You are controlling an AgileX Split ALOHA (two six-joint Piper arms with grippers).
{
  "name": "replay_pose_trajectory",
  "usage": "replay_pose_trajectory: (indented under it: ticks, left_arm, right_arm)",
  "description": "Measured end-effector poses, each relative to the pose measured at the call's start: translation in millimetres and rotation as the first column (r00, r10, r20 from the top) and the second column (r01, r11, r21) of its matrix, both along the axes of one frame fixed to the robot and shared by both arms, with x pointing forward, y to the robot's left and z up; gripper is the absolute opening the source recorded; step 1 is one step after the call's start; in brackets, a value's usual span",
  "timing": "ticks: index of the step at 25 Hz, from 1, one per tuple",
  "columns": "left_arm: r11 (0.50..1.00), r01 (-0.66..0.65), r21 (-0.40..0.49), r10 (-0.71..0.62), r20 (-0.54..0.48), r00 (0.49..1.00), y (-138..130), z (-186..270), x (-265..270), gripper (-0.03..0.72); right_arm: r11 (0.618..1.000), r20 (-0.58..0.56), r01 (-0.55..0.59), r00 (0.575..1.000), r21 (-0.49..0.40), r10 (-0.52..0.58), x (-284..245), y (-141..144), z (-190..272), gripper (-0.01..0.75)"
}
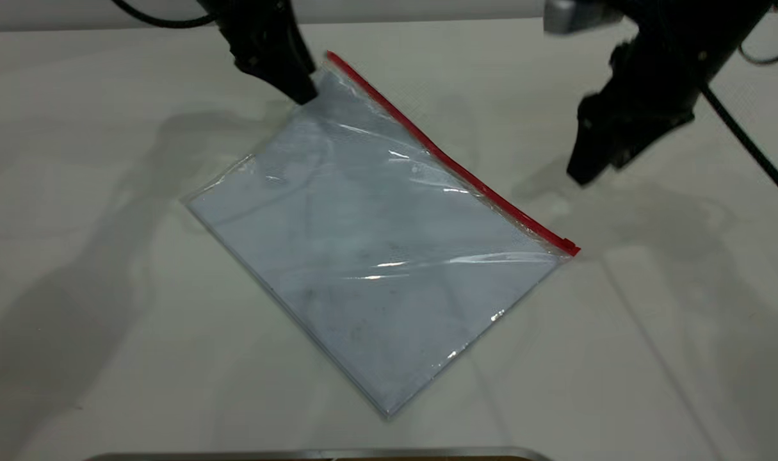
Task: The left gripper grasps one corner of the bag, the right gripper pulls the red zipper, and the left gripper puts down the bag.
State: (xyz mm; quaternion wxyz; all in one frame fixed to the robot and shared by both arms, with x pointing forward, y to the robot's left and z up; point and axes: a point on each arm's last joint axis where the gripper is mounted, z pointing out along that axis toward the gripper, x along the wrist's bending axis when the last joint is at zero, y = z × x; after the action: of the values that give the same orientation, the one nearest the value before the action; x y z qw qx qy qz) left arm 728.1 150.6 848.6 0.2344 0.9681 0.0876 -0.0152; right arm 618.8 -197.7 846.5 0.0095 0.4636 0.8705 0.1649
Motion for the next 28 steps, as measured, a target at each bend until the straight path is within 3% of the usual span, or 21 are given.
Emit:
replay_pose_trajectory:
  ticks: [3,6,10,14,19,21,25,28]
  left_arm:
    - [0.980,-0.158,0.123,0.154,0.042,0.987,11.4,15.8,6.9,0.594]
    - [0.923,-0.326,0.204,0.308,0.114,0.944,23.5,48.5,12.3,0.594]
    - [0.806,-0.532,0.260,0.498,0.190,0.846,38.3,103.6,8.6,0.587]
    - [0.673,-0.681,0.287,0.634,0.251,0.732,52.7,155.6,-5.6,0.586]
    - [0.581,-0.769,0.266,0.704,0.309,0.639,65.0,214.8,-28.5,0.583]
    - [0.565,-0.794,0.226,0.724,0.327,0.608,67.1,233.3,-35.4,0.576]
    - [0.483,-0.862,0.154,0.805,0.311,0.506,71.3,259.3,-53.7,0.571]
    - [0.448,-0.885,0.128,0.834,0.299,0.465,77.1,279.4,-80.3,0.568]
  right_arm:
    - [1.000,0.132,0.029,0.991,0.006,-0.030,7.9,-1.1,29.9,0.543]
    - [0.999,0.244,0.032,0.969,0.026,-0.037,8.8,-1.7,71.8,0.543]
    - [0.996,0.374,0.030,0.925,0.079,-0.057,-4.2,-3.2,142.9,0.543]
    - [0.989,0.518,0.016,0.851,0.145,-0.089,-36.7,-8.3,224.2,0.544]
    - [0.982,0.630,-0.030,0.771,0.185,-0.094,-102.6,-19.7,304.8,0.545]
    - [0.979,0.646,-0.037,0.757,0.198,-0.102,-130.9,-24.9,326.0,0.545]
    - [0.972,0.675,-0.047,0.728,0.230,-0.125,-191.5,-36.3,359.3,0.545]
    - [0.967,0.670,-0.040,0.728,0.251,-0.144,-232.6,-44.4,370.0,0.545]
